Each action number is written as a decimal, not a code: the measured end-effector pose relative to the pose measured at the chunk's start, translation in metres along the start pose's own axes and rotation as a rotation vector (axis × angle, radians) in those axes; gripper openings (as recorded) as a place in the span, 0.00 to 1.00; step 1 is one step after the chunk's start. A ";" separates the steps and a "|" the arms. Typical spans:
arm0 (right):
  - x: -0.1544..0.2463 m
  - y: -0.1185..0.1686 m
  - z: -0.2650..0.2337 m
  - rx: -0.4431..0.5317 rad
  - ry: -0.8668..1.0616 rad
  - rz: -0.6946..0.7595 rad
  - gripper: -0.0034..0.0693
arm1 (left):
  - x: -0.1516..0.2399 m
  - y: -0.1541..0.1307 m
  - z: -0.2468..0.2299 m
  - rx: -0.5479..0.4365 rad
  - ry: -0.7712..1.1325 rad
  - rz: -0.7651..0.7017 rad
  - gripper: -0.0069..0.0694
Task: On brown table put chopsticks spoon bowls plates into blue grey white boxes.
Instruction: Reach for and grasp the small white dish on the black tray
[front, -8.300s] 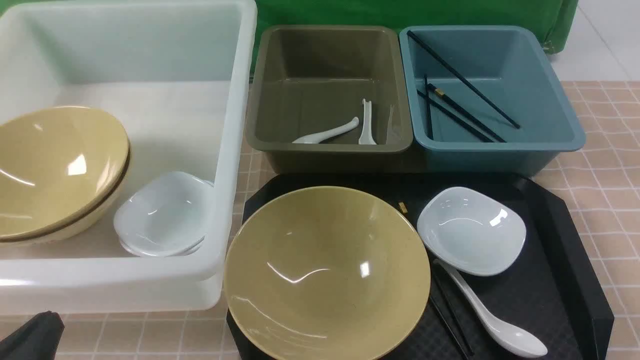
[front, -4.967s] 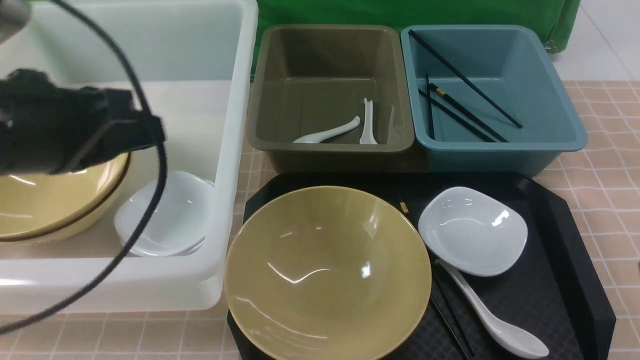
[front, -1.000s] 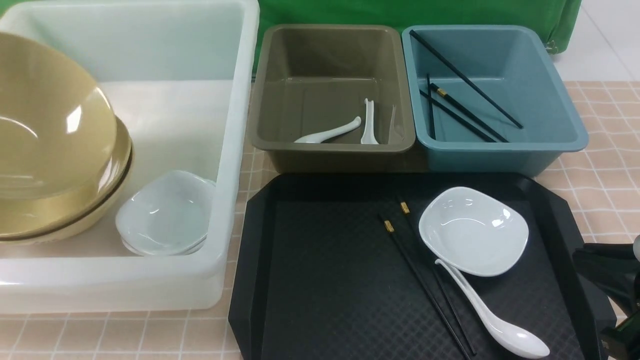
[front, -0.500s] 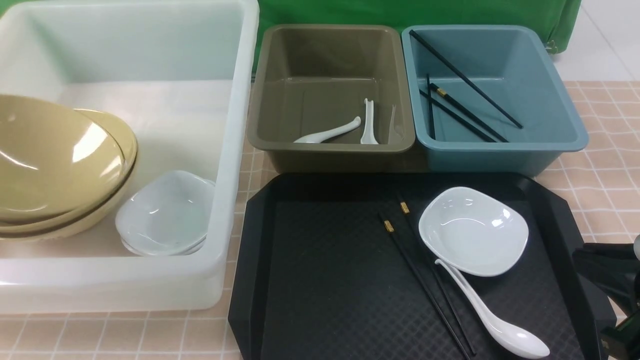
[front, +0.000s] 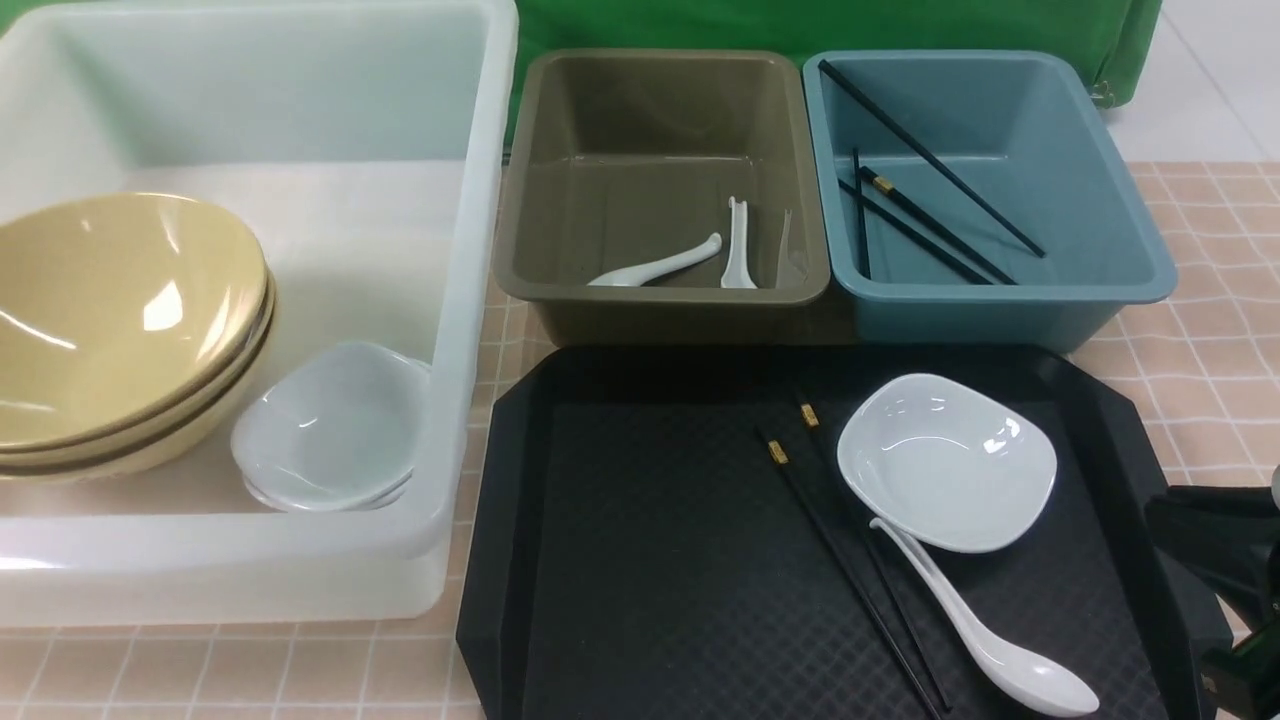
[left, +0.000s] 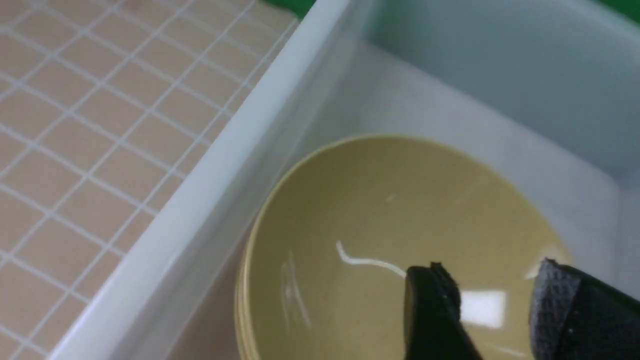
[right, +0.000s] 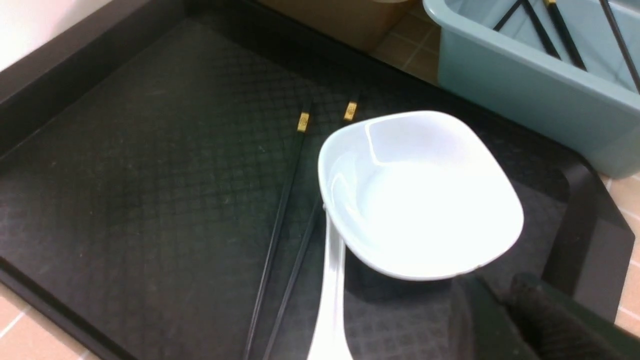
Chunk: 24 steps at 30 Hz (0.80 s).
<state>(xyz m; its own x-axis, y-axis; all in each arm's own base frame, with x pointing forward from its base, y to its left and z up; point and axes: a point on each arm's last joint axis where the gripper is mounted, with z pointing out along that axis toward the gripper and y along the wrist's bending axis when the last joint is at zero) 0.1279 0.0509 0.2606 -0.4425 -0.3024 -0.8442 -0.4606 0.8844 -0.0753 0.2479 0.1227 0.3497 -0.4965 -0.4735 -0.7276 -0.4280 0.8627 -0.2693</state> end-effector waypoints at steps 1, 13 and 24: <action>0.000 0.000 0.000 0.000 0.000 0.001 0.22 | 0.008 0.004 0.012 -0.005 0.031 -0.020 0.32; 0.004 0.007 0.000 -0.050 0.047 -0.007 0.24 | 0.044 -0.025 0.011 0.189 0.043 -0.004 0.10; -0.035 0.004 0.035 -0.152 0.328 0.047 0.44 | 0.086 -0.088 -0.132 0.608 -0.351 0.394 0.10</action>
<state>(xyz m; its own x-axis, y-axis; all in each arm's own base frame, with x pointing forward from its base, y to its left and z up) 0.1688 0.0781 0.2714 -0.6782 -0.3824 -0.6276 -0.5322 0.8445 0.0606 0.1427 -0.0173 0.3943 -0.2160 -0.1183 -0.9692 0.2653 0.9482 -0.1748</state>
